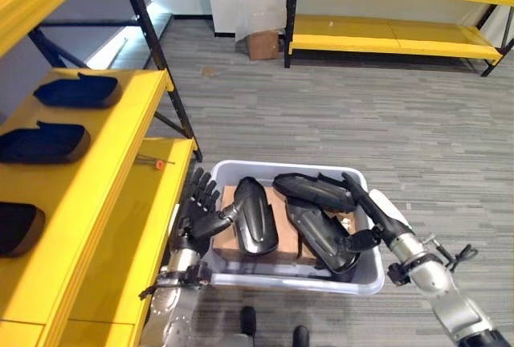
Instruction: Move parts from the plastic box to the shelf.
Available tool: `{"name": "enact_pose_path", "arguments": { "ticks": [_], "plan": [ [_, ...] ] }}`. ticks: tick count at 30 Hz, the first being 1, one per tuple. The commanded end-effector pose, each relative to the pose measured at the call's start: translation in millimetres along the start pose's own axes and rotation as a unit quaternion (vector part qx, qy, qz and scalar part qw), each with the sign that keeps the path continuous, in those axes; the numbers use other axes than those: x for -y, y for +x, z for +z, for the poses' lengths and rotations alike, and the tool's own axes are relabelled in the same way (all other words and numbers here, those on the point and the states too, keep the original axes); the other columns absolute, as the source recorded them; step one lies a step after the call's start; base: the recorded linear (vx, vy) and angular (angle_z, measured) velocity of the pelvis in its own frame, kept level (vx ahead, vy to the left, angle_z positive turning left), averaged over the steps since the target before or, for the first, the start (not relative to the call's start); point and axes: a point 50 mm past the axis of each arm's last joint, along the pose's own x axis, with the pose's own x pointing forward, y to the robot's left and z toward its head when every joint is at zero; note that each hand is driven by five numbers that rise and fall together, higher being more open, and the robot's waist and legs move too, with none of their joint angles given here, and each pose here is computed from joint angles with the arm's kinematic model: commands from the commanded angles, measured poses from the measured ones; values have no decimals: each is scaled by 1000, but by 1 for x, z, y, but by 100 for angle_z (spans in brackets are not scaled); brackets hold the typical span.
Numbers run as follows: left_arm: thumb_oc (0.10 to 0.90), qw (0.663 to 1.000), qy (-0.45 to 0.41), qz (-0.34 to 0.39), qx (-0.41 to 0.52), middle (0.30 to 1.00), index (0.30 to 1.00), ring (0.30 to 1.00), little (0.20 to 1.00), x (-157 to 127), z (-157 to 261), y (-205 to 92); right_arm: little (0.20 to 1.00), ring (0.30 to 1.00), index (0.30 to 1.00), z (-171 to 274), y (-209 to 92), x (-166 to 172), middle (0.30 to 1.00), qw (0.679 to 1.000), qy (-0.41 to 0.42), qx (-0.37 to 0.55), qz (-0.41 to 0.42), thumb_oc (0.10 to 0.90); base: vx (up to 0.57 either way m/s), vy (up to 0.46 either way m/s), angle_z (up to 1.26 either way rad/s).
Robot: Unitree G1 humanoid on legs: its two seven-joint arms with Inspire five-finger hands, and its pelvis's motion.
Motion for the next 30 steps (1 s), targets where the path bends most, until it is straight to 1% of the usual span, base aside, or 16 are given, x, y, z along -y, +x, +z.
{"name": "enact_pose_path", "arguments": {
  "ticks": [1,3,5,7,11,14,15,16,17,19,22,24,29,30],
  "plan": [
    [900,989,-8,-97,111,1000,1000,1000,1000,28,49,24,1000,1000,1000,43,25,32,1000,988,-107,110,-34,900,-105,-48,5],
    [900,988,-5,-101,117,1000,1000,1000,1000,30,53,27,1000,1000,1000,43,29,34,1000,989,-93,107,-34,900,-92,-37,6],
    [900,987,-3,-103,123,1000,1000,1000,1000,31,56,28,1000,1000,1000,47,33,34,1000,986,-111,118,-36,900,-73,-9,6],
    [900,986,-13,-103,131,1000,1000,1000,1000,33,60,32,1000,1000,1000,60,39,30,1000,977,-141,156,-32,900,-93,20,3],
    [900,985,-17,-102,136,1000,1000,1000,1000,36,60,33,1000,1000,1000,71,42,17,1000,972,-150,182,-4,900,-59,31,10],
    [900,986,-19,-100,135,1000,1000,1000,1000,36,59,32,1000,1000,1000,74,42,12,1000,970,-161,184,-3,900,-30,24,2],
    [900,985,-20,-98,138,1000,1000,1000,1000,36,58,31,1000,1000,1000,67,44,5,1000,970,-200,142,4,900,-50,46,5],
    [900,985,-19,-99,139,1000,1000,1000,1000,36,58,31,1000,1000,1000,63,45,4,1000,971,-204,126,4,900,-63,54,6],
    [900,985,-19,-99,140,1000,1000,1000,1000,36,58,30,1000,1000,1000,54,47,4,1000,972,-218,86,-2,900,-43,16,3],
    [900,985,-20,-101,141,1000,1000,1000,1000,38,59,30,1000,1000,1000,35,48,5,1000,968,-247,30,-39,900,-53,0,1],
    [900,985,-20,-104,139,1000,1000,1000,1000,38,59,31,1000,1000,1000,21,50,10,1000,965,-251,-19,-75,900,-38,-14,1],
    [900,985,-18,-108,137,1000,1000,1000,1000,39,59,32,1000,1000,1000,10,50,15,1000,966,-238,-52,-91,900,0,0,0],
    [900,982,-22,-119,142,1000,1000,1000,1000,45,65,38,1000,1000,1000,1,59,29,1000,963,-222,-107,-108,900,-86,-20,-2],
    [900,982,-21,-122,143,1000,1000,1000,1000,46,66,39,1000,1000,1000,-2,60,32,1000,964,-205,-127,-110,900,-91,-6,-1]
  ]
}}
